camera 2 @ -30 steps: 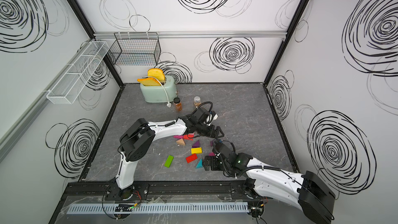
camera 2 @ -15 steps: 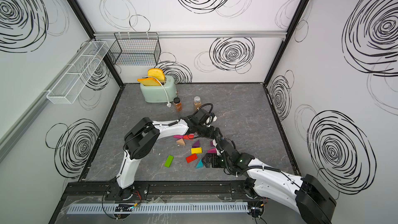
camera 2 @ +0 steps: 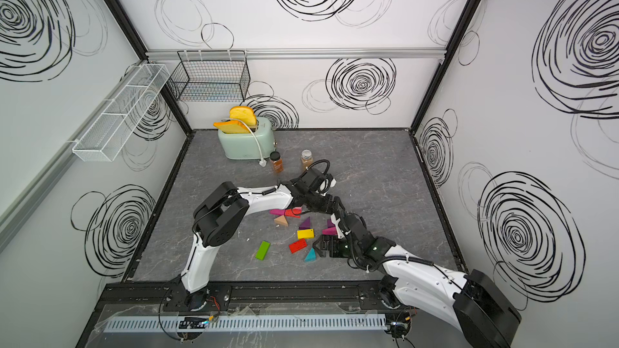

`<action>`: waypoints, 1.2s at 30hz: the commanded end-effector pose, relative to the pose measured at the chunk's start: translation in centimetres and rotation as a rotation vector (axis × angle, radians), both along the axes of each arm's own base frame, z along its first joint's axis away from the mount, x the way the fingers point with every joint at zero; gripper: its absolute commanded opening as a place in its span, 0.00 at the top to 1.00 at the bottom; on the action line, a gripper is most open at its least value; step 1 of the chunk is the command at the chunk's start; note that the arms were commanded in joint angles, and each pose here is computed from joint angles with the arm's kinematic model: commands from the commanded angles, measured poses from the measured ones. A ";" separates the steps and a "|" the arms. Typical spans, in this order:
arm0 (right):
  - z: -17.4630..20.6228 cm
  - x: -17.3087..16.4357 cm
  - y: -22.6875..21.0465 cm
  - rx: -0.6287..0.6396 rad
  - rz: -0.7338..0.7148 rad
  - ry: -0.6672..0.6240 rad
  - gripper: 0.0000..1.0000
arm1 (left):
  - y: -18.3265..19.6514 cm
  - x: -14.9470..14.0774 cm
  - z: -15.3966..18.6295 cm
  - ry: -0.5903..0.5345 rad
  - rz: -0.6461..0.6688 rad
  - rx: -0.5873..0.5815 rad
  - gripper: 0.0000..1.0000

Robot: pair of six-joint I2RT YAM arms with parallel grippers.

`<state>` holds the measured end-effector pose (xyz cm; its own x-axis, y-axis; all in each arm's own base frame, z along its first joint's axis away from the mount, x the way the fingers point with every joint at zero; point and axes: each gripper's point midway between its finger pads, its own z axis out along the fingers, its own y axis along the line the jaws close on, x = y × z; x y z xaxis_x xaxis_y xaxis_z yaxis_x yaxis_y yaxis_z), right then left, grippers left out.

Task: Assemble a piece of candy with building blocks
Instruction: Assemble the building blocks at the center of the board.

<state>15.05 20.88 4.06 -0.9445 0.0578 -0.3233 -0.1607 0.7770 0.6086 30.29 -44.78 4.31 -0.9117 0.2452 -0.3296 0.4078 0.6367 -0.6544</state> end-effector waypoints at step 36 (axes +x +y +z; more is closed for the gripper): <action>-0.6 5.2 -5.3 -0.013 -0.213 -0.086 0.01 | -3.6 -0.5 -0.7 0.119 -0.103 -0.052 0.17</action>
<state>20.32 16.44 4.18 -0.8777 0.2478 -0.4102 -0.0607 0.7915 0.6081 30.85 -47.94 4.54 -0.9107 0.2966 -0.2875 0.4097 0.5586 -0.7212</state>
